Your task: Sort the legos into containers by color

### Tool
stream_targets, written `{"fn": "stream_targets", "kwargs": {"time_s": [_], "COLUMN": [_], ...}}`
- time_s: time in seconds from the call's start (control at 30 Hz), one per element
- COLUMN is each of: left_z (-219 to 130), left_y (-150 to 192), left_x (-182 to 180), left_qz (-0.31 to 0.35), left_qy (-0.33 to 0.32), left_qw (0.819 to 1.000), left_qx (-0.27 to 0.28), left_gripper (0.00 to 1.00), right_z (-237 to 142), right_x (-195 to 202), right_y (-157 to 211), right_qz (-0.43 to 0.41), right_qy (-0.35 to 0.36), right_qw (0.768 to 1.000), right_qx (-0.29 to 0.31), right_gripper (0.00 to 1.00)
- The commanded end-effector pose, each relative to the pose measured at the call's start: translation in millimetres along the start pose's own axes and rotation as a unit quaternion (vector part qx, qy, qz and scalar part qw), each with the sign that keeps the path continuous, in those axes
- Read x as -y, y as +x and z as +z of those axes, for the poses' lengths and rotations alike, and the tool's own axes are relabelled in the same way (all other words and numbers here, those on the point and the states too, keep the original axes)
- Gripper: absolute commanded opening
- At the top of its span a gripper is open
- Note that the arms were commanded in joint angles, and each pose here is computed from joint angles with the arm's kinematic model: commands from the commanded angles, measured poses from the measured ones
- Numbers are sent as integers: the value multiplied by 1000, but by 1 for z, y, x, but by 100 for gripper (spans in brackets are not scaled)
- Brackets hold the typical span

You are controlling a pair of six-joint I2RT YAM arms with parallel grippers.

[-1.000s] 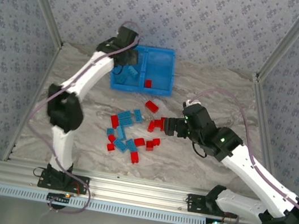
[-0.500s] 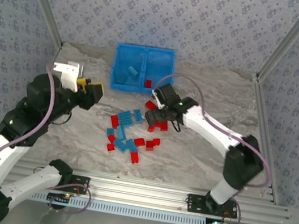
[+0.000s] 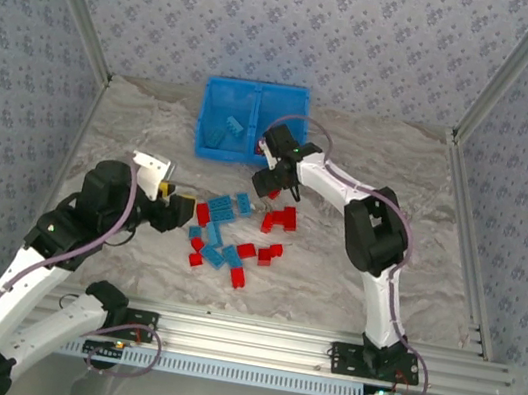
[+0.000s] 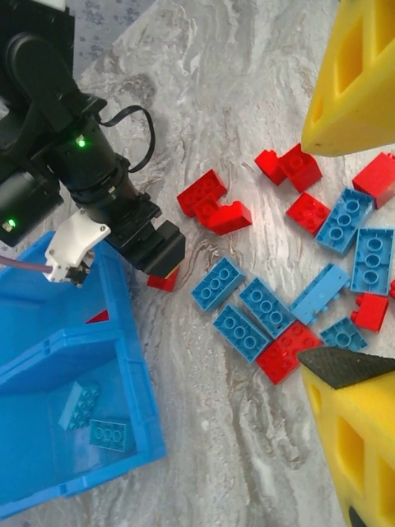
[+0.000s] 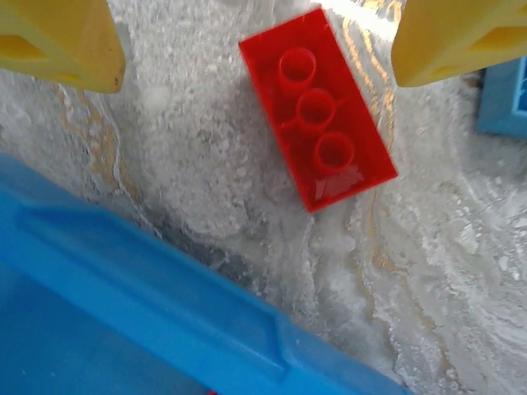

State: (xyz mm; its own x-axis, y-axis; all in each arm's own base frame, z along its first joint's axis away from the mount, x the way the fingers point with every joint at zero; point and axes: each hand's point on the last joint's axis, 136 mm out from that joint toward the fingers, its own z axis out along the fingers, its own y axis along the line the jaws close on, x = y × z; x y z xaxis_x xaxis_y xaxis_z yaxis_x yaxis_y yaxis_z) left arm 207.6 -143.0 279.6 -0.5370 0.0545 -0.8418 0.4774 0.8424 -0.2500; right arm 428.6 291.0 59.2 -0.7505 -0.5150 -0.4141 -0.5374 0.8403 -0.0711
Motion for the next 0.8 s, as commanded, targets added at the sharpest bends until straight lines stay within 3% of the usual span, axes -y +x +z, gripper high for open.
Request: {"fn": "stream_targets", "kwargs": {"time_s": [0.0,0.1,0.23,0.47,0.53,0.67,0.77], "left_z": [-8,-9,-9,-9,-8,-9,-10], "left_y": [-16,-16,-15,-13,-12,-12,-13], "left_x": [7,5,2,-8,-10,-13,-12], "left_qz": [16,16,13,5,3,-2,-3], "left_qy": [14,10,4,-12,-16,-21,-14], "left_qw": [999,999,999,999,999,999,999], "left_qx": [32,36,36,34,34,37,41], "left_gripper": [70,79,89,95,95,96,97], "right_z": [8,19,30,17,-1,-55,-109], "right_x": [-7,-12,-17,-18,-20,-23,-23], "right_y": [2,4,9,15,13,6,-16], "right_qz": [-5,-7,-6,-6,-3,11,31], "right_qy": [-17,-21,-25,-25,-26,-28,-36], "right_qw": [1000,999,999,999,1000,999,992], "right_qx": [-20,-27,-37,-35,-16,37,120], "right_gripper": [79,72,55,30,25,24,25]}}
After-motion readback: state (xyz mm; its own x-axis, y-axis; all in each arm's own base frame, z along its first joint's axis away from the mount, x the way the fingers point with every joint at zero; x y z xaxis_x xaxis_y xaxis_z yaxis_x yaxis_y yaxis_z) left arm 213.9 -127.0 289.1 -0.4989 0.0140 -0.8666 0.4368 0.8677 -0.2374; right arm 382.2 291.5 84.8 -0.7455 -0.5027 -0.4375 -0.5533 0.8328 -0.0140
